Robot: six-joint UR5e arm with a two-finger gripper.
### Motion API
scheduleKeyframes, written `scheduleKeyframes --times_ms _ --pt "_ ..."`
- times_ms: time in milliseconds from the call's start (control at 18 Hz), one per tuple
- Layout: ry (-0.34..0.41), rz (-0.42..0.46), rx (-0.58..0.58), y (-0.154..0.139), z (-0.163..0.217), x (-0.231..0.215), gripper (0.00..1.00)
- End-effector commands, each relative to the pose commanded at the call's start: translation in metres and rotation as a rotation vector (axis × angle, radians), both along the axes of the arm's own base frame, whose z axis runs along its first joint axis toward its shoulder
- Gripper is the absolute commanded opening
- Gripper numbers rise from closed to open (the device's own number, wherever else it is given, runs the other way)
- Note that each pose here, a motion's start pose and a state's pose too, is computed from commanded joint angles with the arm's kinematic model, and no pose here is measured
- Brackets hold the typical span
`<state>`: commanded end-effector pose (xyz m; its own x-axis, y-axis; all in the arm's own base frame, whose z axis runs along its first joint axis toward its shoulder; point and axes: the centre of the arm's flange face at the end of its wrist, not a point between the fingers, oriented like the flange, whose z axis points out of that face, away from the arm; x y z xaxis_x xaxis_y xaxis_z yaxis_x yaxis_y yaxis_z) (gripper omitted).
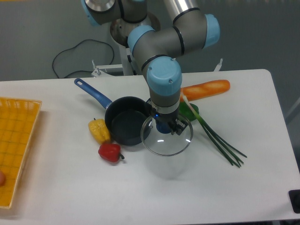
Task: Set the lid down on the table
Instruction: 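Hold the clear glass lid by its knob with the gripper above the table, then carry the glass lid away from the black saucepan, lowering it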
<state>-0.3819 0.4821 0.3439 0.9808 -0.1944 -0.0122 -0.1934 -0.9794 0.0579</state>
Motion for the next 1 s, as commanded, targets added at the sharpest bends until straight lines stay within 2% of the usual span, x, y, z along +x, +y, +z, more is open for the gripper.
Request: scheduleKeyframes --times_ms 1000 --pt "-0.004 0.072 -0.005 0.006 -0.011 -0.018 0.52"
